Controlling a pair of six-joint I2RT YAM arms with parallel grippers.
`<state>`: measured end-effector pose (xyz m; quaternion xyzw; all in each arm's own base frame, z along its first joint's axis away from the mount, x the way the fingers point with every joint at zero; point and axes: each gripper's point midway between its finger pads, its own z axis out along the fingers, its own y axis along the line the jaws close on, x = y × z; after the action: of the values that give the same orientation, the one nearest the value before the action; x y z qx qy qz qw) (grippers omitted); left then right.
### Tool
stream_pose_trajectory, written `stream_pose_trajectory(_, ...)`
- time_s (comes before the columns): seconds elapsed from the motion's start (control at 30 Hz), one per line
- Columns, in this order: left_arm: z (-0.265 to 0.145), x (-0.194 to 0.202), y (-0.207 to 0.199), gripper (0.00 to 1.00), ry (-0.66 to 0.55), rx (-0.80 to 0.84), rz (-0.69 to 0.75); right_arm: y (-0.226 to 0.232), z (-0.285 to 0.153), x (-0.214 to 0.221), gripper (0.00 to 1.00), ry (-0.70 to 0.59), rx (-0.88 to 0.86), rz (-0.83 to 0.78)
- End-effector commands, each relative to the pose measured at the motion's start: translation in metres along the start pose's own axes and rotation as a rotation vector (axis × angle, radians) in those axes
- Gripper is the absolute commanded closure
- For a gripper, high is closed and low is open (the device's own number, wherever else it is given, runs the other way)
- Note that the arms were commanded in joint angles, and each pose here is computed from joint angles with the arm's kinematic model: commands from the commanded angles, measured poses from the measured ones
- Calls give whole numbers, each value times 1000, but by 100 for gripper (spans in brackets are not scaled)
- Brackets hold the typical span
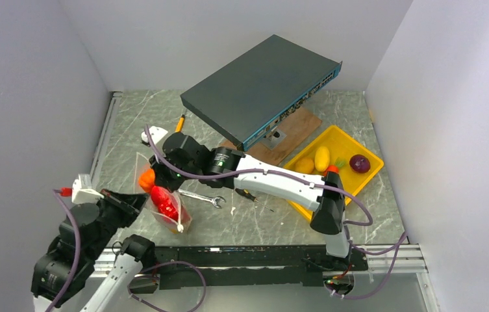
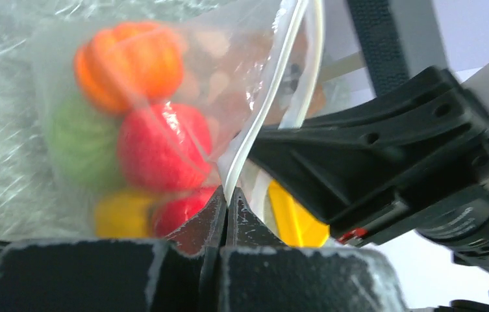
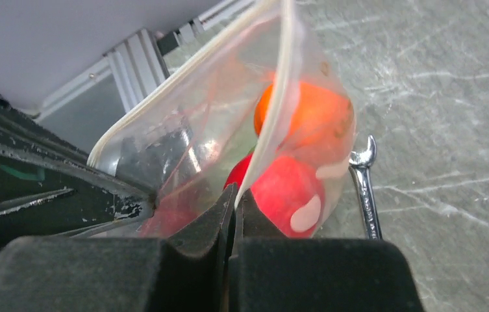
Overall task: Place the food in the zip-top bag and seal the zipper
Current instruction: Adjust the zipper food storage bag at the center of the board.
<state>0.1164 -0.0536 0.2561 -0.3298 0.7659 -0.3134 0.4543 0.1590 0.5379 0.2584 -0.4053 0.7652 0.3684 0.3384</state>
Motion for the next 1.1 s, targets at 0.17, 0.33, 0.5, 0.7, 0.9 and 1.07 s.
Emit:
stream_pose_trajectory(0.17,32,28,21,100,53,-6,-50,18,-23,-21,100,-111,-80,21)
stream_pose_trajectory(0.33,24,11,-1,100,-15,88,-85,8,-19,-27,100,-101,-10,-5)
stream_pose_trajectory(0.5,-6,-15,-44,100,-9,114,8,25,-52,-58,100,-193,-65,-13)
stream_pose_trajectory(0.7,3,1,-17,100,1,87,-29,26,-46,-38,100,-171,-100,14)
stream_pose_trajectory(0.9,22,23,20,100,14,40,-90,10,-11,-7,100,-76,-52,17)
stream_pose_trajectory(1.07,7,5,11,100,-32,29,-42,17,-20,-21,100,-105,-72,-8)
